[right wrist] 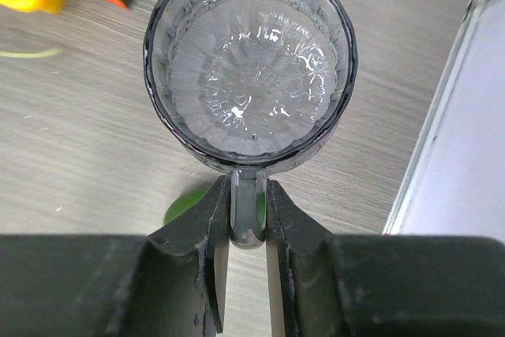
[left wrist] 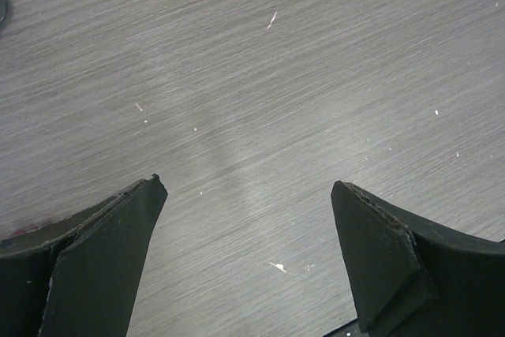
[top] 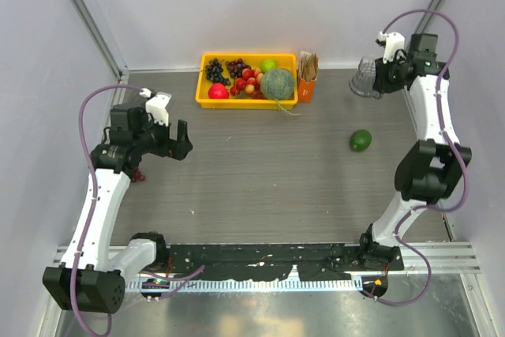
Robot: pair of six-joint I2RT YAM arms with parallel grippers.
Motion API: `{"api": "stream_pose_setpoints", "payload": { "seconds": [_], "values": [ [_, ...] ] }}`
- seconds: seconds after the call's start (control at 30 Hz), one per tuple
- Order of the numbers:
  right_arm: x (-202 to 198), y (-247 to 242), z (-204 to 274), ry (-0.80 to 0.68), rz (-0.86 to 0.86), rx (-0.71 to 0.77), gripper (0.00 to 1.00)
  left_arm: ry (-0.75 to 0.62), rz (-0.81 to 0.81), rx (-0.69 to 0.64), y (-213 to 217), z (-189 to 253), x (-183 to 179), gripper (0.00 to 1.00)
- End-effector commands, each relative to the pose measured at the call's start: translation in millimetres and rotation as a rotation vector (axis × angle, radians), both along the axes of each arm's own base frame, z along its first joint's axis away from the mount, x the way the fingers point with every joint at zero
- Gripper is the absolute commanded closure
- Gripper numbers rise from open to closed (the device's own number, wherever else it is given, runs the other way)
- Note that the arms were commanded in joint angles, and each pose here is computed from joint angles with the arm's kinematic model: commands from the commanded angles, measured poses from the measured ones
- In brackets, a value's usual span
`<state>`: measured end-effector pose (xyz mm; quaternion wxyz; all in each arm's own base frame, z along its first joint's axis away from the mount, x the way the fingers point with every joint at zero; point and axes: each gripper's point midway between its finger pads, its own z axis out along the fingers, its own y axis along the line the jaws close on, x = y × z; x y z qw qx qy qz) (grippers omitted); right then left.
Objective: Place the coffee filter in the dripper
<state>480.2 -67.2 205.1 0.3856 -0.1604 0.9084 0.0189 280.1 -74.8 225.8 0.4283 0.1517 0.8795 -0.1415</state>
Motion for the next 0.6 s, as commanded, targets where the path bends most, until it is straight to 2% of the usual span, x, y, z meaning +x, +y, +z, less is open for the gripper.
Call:
{"api": "stream_pose_setpoints", "payload": {
  "seconds": [0.0, 0.1, 0.13, 0.3, 0.47, 0.57],
  "values": [
    [-48, 54, 89, -0.183, 0.198, 0.028, 0.95, -0.045, -0.022, -0.06, 1, 31, -8, 0.01],
    [-78, 88, 86, -0.179, 0.293, 0.064, 0.95, -0.049, 0.014, -0.061, 13, 37, -5, 0.01],
    [-91, 105, 98, -0.212, 0.338, 0.066, 0.95, -0.049, 0.033, -0.059, 19, 37, -3, 0.01],
    [-139, 184, 80, -0.185, 0.526, 0.132, 0.95, -0.029, 0.093, -0.056, 38, 37, 6, 0.01],
    [-165, 238, 63, -0.183, 0.655, 0.179, 0.95, 0.007, 0.144, -0.073, 52, 28, 14, 0.01],
    [-178, 267, 36, -0.14, 0.741, 0.194, 0.95, 0.021, 0.154, -0.078, 55, 21, 17, 0.01]
  ]
}}
